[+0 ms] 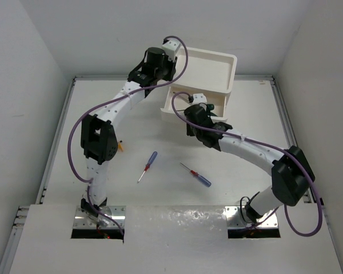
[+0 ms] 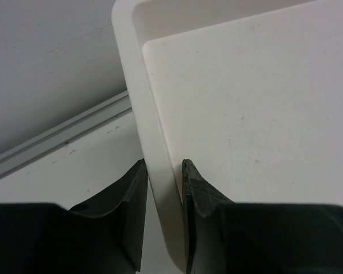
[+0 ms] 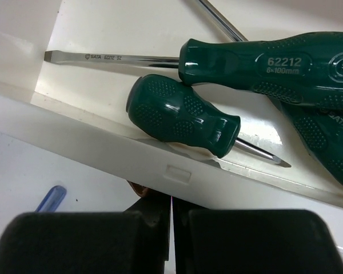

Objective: Sort the tools into containers

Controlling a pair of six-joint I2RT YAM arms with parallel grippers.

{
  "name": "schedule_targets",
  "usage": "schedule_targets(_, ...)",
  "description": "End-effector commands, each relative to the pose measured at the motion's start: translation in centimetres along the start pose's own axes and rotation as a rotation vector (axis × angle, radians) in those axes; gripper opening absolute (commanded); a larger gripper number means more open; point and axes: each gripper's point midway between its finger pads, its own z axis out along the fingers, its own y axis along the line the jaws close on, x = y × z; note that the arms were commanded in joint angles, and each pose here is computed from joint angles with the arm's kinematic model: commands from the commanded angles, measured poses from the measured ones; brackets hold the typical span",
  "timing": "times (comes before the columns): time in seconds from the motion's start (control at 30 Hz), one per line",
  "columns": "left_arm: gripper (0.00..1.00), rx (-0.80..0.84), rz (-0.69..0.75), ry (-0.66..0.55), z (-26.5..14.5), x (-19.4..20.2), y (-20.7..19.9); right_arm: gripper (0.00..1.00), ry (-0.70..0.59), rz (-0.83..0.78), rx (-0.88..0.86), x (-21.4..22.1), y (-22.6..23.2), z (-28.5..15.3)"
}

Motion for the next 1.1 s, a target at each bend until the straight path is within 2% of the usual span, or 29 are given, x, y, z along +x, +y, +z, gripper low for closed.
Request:
schedule_targets(0.0, 0.0, 0.242, 0.059, 0.094, -1.3, 2.3, -6.5, 0.0, -0.321, 0.151, -0.002, -11.0, -0.3, -0.2)
schedule_targets(0.1, 0.0, 0.215, 0.037, 0.095, -1.0, 2.2, -6.1, 0.01, -0.309, 0.177, 0.018, -10.6, -1.2, -1.6)
schedule_targets(0.17, 0.0, 0.195, 0.015, 0.09, -1.0, 1.9, -5.9, 0.18, -0.28, 0.203, 0.033, -9.4, -2.0, -2.3)
schedule_targets(0.2, 0.0, 0.176, 0.01, 0.086, -1.0, 1.7, -5.6, 0.32, -0.269, 0.209, 0.028, -8.9, -2.0, -2.5)
schedule_targets(0.37, 0.0, 0.161, -0.001, 0.076, -0.9, 1.2, -5.4, 0.41, -0.207, 0.232, 0.013, -6.3, -1.8, -2.0)
schedule_targets(0.57, 0.0, 0.158, 0.004, 0.086, -0.8, 1.7, -5.4, 0.5, -0.223, 0.209, -0.021, -7.4, 0.7, -2.5)
schedule_targets(0.73, 0.0, 0.162, 0.003, 0.094, -0.9, 1.9, -5.4, 0.47, -0.269, 0.234, 0.122, -8.3, -1.4, -1.9)
schedule_targets(0.83, 0.0, 0.177, 0.007, 0.096, -1.1, 2.0, -5.8, 0.38, -0.306, 0.26, 0.163, -8.8, -2.0, -1.4)
schedule_targets(0.93, 0.0, 0.187, 0.02, 0.098, -1.3, 2.1, -6.1, 0.23, -0.319, 0.251, 0.194, -9.3, -2.0, -0.8)
schedule_targets(0.97, 0.0, 0.191, 0.024, 0.097, -1.3, 2.1, -6.2, 0.15, -0.335, 0.249, 0.217, -9.9, -2.3, -0.9)
schedule_targets(1.07, 0.0, 0.206, 0.034, 0.097, -1.4, 2.2, -6.4, 0.03, -0.366, 0.245, 0.238, -10.7, -2.8, -0.8)
